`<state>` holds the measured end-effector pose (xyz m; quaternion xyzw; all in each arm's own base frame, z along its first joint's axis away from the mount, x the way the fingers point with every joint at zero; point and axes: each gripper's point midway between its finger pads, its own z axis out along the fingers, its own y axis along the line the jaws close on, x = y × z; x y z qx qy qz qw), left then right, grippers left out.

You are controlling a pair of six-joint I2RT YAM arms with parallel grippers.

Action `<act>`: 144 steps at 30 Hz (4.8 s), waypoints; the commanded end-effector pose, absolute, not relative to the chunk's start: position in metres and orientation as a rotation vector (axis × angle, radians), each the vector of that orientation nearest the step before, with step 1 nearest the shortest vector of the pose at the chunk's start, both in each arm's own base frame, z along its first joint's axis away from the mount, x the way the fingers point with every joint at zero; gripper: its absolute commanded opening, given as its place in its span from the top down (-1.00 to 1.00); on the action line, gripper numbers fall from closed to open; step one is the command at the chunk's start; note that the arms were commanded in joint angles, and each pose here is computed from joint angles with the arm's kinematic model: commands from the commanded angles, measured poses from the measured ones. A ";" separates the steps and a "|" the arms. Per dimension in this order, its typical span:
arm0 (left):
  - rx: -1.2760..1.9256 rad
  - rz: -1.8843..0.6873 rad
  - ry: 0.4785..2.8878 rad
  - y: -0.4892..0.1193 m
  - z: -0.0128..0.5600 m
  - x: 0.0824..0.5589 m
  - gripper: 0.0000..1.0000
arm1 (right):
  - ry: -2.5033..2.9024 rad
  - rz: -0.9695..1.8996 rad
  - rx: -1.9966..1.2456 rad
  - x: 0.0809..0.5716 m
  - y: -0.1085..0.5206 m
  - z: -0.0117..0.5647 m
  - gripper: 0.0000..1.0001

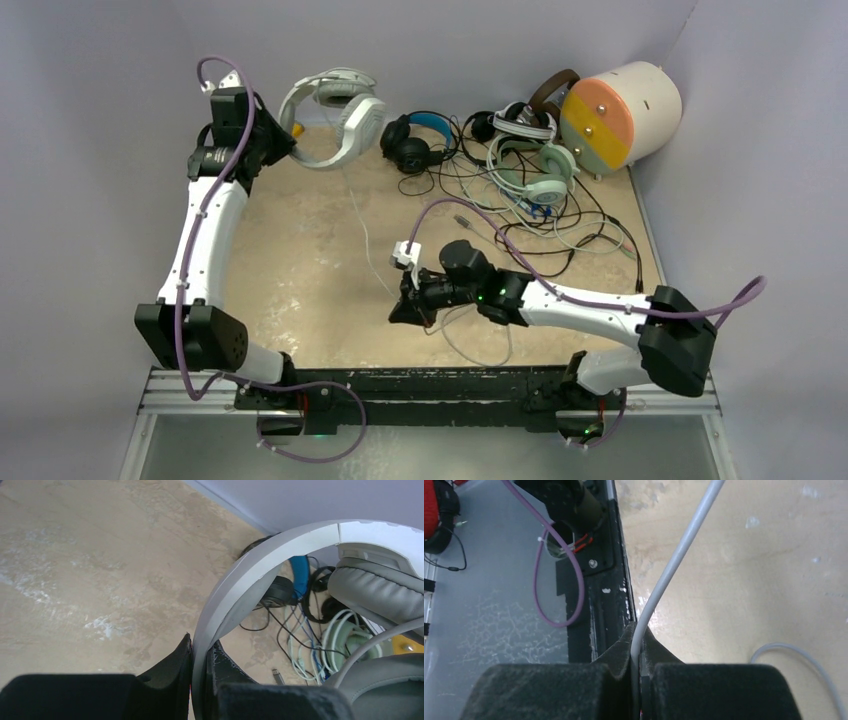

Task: Wrap the headphones
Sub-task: Wrap the headphones cable around the headphones.

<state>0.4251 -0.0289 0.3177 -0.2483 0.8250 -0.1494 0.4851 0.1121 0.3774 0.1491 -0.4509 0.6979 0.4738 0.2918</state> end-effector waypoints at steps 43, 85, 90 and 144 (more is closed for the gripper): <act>0.677 0.007 2.066 -0.146 0.210 0.299 1.00 | 1.955 0.465 -0.685 0.309 0.278 0.333 0.97; 0.558 -0.888 1.870 -0.221 0.343 0.202 1.00 | 1.903 0.997 -0.641 0.311 0.293 0.204 0.79; 0.467 -0.941 1.859 -0.219 0.380 0.198 1.00 | 1.781 1.070 -0.648 0.311 0.303 0.215 0.64; -0.466 -0.469 1.830 -0.058 0.371 0.430 1.00 | 1.564 1.467 -1.055 0.125 0.410 0.210 0.70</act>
